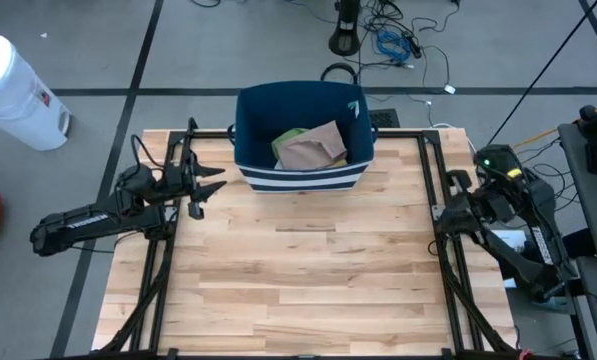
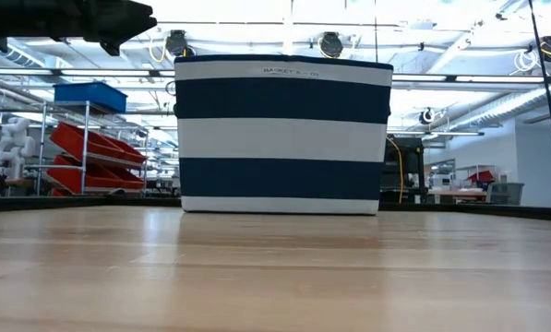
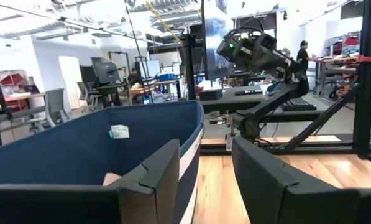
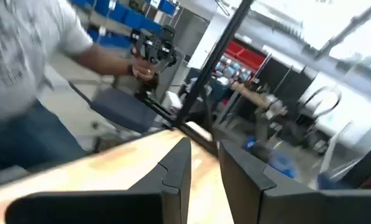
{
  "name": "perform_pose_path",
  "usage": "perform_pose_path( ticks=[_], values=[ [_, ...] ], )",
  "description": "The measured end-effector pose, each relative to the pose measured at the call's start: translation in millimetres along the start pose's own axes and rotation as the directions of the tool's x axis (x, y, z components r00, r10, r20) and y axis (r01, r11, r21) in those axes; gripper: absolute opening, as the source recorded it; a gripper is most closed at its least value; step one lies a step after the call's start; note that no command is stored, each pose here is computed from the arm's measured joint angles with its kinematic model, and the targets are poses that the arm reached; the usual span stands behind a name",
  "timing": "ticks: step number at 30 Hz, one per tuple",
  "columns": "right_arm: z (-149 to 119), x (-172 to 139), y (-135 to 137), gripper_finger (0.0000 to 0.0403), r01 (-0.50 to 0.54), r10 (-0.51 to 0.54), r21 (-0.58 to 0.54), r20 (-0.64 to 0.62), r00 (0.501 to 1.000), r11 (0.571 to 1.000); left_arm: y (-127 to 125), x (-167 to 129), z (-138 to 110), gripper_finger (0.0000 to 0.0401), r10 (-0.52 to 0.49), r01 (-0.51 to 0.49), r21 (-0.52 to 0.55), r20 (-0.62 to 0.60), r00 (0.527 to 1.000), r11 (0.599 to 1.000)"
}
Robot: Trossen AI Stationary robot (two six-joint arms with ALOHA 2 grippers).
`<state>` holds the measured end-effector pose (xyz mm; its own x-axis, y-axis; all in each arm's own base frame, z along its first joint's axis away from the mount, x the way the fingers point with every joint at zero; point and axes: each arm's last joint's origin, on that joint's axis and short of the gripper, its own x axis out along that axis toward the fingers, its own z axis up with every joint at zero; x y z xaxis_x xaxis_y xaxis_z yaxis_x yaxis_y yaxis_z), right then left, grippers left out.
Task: Fold towel
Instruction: Return to Home Position
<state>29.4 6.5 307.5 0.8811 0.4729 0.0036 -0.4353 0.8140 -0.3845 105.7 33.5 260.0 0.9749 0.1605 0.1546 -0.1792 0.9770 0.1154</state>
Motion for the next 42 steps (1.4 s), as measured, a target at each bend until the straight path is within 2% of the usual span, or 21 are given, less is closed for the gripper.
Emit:
perform_pose_path(
  ticks=[2,6,9,13,18,22,27,29,31,33,36,39,40,42],
  values=[
    [3.3,0.0,1.9,0.007,0.0,0.0,-0.098,-0.002,1.0,0.995,0.0,0.0,0.2,0.0154,-0.001,0.001,-0.001,0.002,1.0,1.0],
    [9.7,0.0,-3.5,0.007,0.011,-0.018,-0.207,-0.033,0.999,0.978,0.0,0.0,0.3,0.0154,0.0,0.0,-0.007,0.003,1.0,1.0],
    [9.9,-0.3,-5.9,0.007,0.053,-0.087,-0.253,-0.128,0.988,0.966,0.0,0.0,0.2,0.0154,0.0,0.0,-0.022,0.002,1.0,1.0],
    [11.3,-1.4,-15.0,0.007,0.107,-0.203,-0.364,-0.236,0.95,0.925,0.0,0.0,0.3,0.0154,0.0,0.001,-0.031,0.003,1.0,1.0],
    [18.0,-3.3,-27.7,0.007,0.162,-0.362,-0.532,-0.296,0.884,0.831,0.0,0.0,0.3,0.0154,-0.001,0.001,-0.05,0.003,1.0,0.999],
    [28.5,-4.7,-37.8,0.007,0.233,-0.483,-0.62,-0.271,0.833,0.749,0.0,0.0,0.3,0.0154,0.0,0.0,-0.056,0.003,1.0,0.998],
    [51.7,-6.1,-48.6,0.007,0.337,-0.611,-0.736,-0.13,0.781,0.588,0.5,0.0,0.2,0.0154,0.017,-0.017,-0.057,0.001,1.0,0.998],
    [62.7,-7.7,-52.0,0.007,0.414,-0.684,-0.761,-0.053,0.727,0.499,0.5,0.0,0.2,0.0154,0.017,-0.017,-0.059,0.001,1.0,0.998],
    [73.8,-9.8,-54.2,0.007,0.52,-0.758,-0.749,0.037,0.651,0.41,0.5,0.0,0.2,0.0154,0.017,-0.017,-0.059,0.001,1.0,0.998],
    [84.2,-12.5,-55.1,0.007,0.642,-0.819,-0.695,0.134,0.558,0.324,0.5,0.0,0.2,0.0154,0.017,-0.017,-0.059,0.001,1.0,0.998],
    [97.3,-16.7,-52.2,0.007,0.81,-0.871,-0.546,0.268,0.412,0.216,0.5,0.0,0.2,0.0154,0.017,-0.017,-0.059,0.001,1.0,0.998],
    [105.4,-20.5,-43.6,0.007,0.925,-0.893,-0.348,0.353,0.28,0.152,0.5,0.0,0.0,0.0154,0.016,-0.017,-0.058,-0.001,1.0,0.998],
    [106.5,-21.1,-40.9,0.007,0.943,-0.896,-0.297,0.363,0.257,0.15,0.5,0.0,-0.3,0.0154,0.016,-0.017,-0.055,-0.005,1.0,0.998],
    [106.3,-21.2,-36.1,0.007,0.951,-0.899,-0.259,0.358,0.254,0.166,0.4,0.0,-1.3,0.0154,0.015,-0.016,-0.053,-0.015,1.0,0.998]
  ],
)
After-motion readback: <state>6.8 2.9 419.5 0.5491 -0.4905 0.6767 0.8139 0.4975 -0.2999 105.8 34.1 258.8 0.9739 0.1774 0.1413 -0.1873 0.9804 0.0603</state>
